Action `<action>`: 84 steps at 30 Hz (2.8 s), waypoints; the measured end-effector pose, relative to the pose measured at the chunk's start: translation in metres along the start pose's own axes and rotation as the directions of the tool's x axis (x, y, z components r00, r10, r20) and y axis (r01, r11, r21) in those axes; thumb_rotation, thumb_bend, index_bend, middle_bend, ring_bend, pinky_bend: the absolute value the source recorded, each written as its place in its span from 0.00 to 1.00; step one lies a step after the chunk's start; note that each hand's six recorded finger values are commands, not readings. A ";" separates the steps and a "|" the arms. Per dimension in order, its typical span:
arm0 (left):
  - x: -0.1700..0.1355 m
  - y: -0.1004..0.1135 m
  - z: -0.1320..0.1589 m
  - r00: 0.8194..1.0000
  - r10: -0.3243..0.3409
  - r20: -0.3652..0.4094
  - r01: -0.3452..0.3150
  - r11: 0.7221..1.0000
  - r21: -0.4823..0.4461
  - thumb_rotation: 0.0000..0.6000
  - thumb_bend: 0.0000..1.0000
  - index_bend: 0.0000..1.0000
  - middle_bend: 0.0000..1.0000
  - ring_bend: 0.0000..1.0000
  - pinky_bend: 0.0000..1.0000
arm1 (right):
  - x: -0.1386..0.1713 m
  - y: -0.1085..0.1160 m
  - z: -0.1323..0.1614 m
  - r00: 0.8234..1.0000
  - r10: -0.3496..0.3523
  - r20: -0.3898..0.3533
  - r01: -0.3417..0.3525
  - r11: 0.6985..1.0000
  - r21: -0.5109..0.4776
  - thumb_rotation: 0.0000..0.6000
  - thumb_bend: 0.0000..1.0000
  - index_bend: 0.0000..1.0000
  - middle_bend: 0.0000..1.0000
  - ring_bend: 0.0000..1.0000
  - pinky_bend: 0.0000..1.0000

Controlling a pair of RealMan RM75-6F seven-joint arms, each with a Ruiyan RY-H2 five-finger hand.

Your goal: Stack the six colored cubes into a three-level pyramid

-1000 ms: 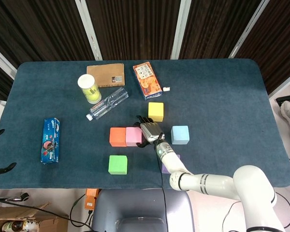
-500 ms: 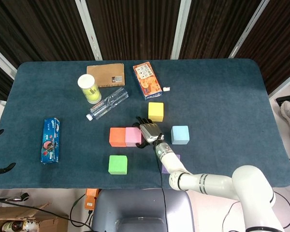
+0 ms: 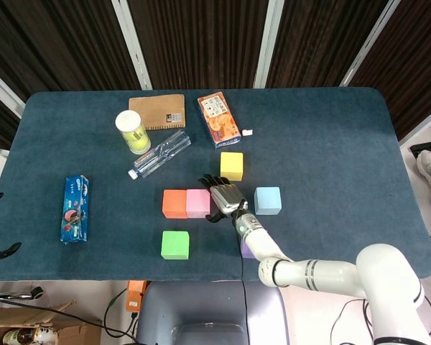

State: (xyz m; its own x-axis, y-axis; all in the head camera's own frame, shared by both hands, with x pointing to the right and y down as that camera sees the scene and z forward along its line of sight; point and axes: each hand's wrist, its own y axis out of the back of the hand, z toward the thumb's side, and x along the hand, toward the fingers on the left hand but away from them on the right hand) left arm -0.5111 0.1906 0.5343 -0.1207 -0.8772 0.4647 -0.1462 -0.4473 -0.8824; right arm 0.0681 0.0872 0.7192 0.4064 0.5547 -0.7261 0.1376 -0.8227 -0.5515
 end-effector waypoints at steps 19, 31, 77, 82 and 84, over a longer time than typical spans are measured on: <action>-0.007 -0.001 -0.003 1.000 0.015 -0.004 -0.015 1.000 0.013 1.00 0.03 0.10 0.03 0.00 0.08 | 0.107 0.067 -0.125 0.979 -0.121 0.165 0.111 0.991 0.070 1.00 0.21 0.10 0.00 0.00 0.00; -0.006 -0.007 0.000 1.000 0.005 -0.011 -0.005 1.000 0.017 1.00 0.03 0.10 0.03 0.00 0.08 | 0.096 0.040 -0.160 0.975 -0.035 0.220 0.023 0.998 0.057 1.00 0.21 0.11 0.00 0.00 0.00; -0.004 -0.005 -0.008 0.999 -0.003 -0.042 0.003 1.000 -0.011 1.00 0.03 0.10 0.03 0.00 0.08 | 0.038 0.022 -0.108 0.998 -0.017 0.067 0.032 0.973 -0.230 1.00 0.21 0.48 0.00 0.00 0.00; -0.003 -0.005 -0.008 0.999 -0.005 -0.042 0.004 1.000 -0.013 1.00 0.03 0.10 0.03 0.00 0.08 | 0.030 0.015 -0.101 0.999 -0.008 0.050 0.019 0.971 -0.240 1.00 0.21 0.48 0.00 0.00 0.00; -0.003 -0.005 -0.009 0.999 -0.005 -0.043 0.004 1.000 -0.014 1.00 0.03 0.10 0.03 0.00 0.08 | 0.027 0.014 -0.098 0.999 -0.007 0.044 0.017 0.970 -0.242 1.00 0.21 0.48 0.00 0.00 0.00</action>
State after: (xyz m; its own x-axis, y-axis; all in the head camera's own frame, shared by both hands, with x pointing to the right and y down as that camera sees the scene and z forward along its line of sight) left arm -0.5185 0.1967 0.5378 -0.1616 -0.8668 0.4718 -0.1606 -0.4486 -0.8792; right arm 0.1690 0.0787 0.7320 0.3655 0.5652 -0.7396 0.3590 -0.8187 -0.4482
